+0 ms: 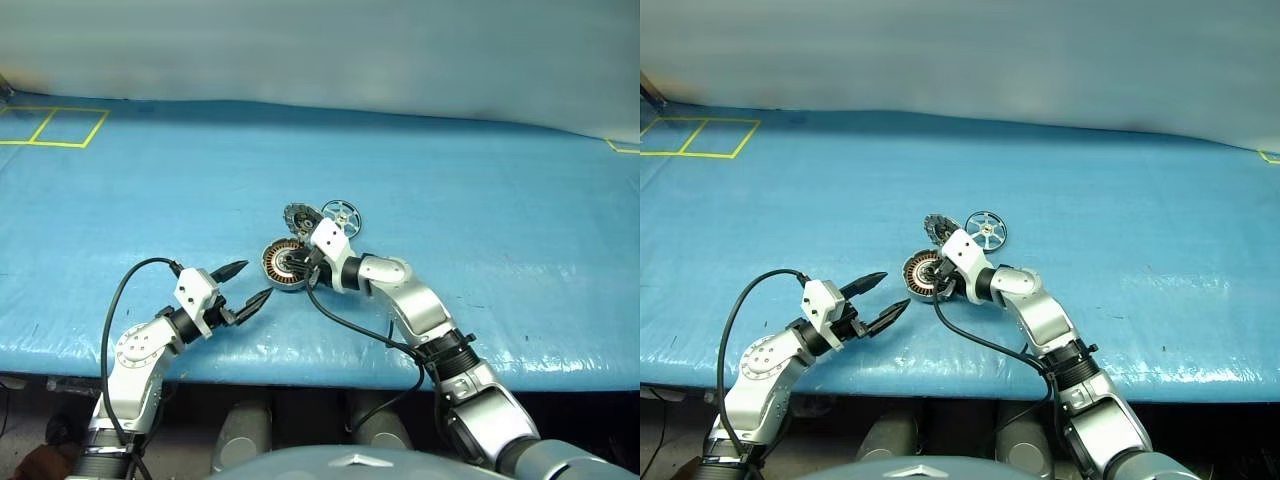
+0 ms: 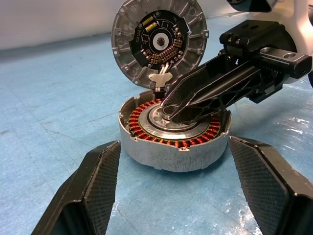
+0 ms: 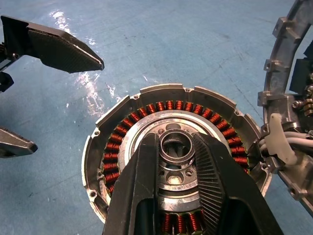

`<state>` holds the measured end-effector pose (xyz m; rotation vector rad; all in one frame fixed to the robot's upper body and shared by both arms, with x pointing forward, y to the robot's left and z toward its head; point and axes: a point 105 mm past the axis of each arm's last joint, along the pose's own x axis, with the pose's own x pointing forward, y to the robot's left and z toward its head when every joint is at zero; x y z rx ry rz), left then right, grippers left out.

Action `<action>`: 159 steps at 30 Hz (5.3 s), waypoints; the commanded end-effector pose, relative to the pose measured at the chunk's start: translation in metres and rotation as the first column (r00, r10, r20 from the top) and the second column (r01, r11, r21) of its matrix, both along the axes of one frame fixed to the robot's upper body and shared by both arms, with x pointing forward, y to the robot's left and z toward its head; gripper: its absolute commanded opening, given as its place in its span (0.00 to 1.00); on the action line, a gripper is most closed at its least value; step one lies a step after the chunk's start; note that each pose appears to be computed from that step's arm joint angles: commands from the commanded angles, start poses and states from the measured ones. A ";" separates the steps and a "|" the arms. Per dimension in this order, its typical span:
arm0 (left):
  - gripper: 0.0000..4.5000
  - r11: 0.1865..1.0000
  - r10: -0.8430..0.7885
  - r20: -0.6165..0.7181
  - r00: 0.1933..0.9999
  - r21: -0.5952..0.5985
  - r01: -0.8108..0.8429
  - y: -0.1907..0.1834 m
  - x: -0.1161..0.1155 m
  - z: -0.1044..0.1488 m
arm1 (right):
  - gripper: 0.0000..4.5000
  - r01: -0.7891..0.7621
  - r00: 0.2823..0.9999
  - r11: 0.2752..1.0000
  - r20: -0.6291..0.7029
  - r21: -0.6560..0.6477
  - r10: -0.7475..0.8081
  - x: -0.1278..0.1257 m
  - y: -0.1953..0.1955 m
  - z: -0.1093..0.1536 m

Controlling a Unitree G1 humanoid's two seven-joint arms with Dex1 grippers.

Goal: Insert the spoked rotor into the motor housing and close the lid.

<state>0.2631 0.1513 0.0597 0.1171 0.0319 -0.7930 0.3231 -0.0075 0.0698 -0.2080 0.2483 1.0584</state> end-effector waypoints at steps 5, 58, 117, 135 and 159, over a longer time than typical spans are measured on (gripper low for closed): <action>0.86 1.000 0.000 0.037 0.999 0.004 0.000 0.001 0.003 0.006 | 0.16 -0.016 0.999 1.000 0.040 0.010 0.016 -0.002 0.002 0.009; 0.86 1.000 -0.003 0.019 1.000 0.004 0.002 0.000 0.000 0.000 | 0.91 -0.066 0.996 0.992 0.060 0.108 0.060 -0.013 0.012 0.026; 0.86 0.999 0.035 0.018 0.999 0.001 -0.035 0.011 0.000 0.001 | 0.77 0.434 0.900 0.900 0.060 -0.046 -0.431 0.069 -0.091 0.027; 0.86 0.999 0.041 0.024 0.999 0.008 -0.041 0.011 0.001 0.001 | 0.68 0.410 0.910 0.905 -0.011 -0.117 -0.414 0.065 -0.078 -0.002; 0.86 0.999 0.021 0.026 0.999 -0.030 -0.020 0.006 0.003 0.000 | 0.29 0.648 0.757 0.761 0.084 0.029 -0.648 0.052 -0.126 0.039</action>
